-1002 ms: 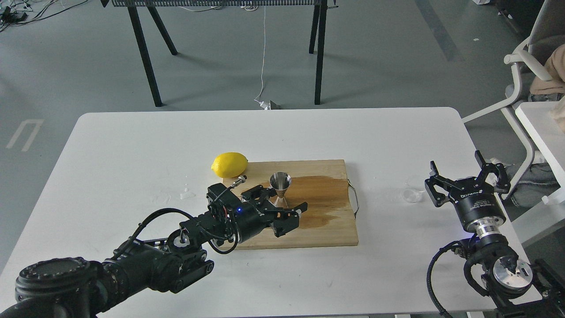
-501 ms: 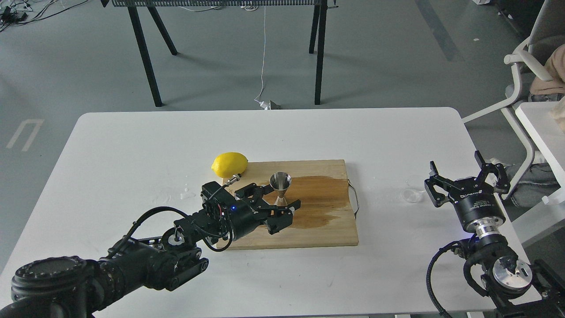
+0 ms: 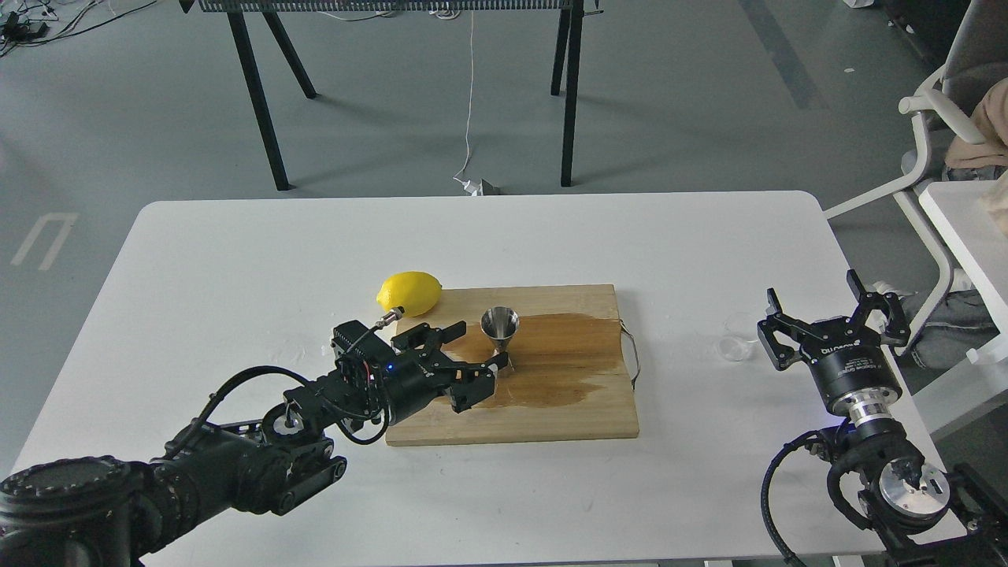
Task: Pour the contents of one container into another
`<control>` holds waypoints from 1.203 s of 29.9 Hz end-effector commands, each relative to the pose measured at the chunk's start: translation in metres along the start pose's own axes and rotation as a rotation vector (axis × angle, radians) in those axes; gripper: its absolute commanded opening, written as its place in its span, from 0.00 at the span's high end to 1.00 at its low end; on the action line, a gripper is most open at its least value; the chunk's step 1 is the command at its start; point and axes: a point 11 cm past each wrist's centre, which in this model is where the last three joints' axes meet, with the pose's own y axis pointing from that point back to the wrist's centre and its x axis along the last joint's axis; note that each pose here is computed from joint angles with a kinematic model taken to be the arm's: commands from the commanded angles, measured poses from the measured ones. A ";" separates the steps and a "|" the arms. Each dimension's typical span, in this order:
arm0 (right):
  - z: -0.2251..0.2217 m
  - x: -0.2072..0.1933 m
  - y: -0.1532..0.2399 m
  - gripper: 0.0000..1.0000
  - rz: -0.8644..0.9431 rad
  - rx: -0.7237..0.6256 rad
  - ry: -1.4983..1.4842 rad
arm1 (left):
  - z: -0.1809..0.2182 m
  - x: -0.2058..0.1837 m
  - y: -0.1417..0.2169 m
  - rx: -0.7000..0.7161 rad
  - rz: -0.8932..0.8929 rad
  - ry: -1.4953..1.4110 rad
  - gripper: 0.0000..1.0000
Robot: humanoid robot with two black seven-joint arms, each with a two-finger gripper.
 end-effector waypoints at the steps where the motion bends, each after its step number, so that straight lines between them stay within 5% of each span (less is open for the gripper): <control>1: 0.000 0.000 0.000 0.01 0.000 0.001 0.000 | 0.003 -0.003 0.001 -0.005 -0.002 0.008 0.09; 8: -0.001 0.000 0.000 0.01 0.000 0.000 0.002 | 0.000 -0.007 0.007 0.002 -0.009 0.015 0.09; 18: 0.000 -0.001 0.000 0.01 -0.003 0.002 -0.001 | -0.040 0.011 0.062 0.056 0.012 0.034 0.10; 28: -0.002 -0.003 -0.001 0.01 -0.010 -0.001 0.002 | -0.040 0.034 0.102 0.066 -0.080 0.484 0.10; 36: -0.009 -0.001 0.018 0.01 -0.006 -0.016 0.009 | -0.043 0.088 0.107 -0.098 -0.112 1.079 0.09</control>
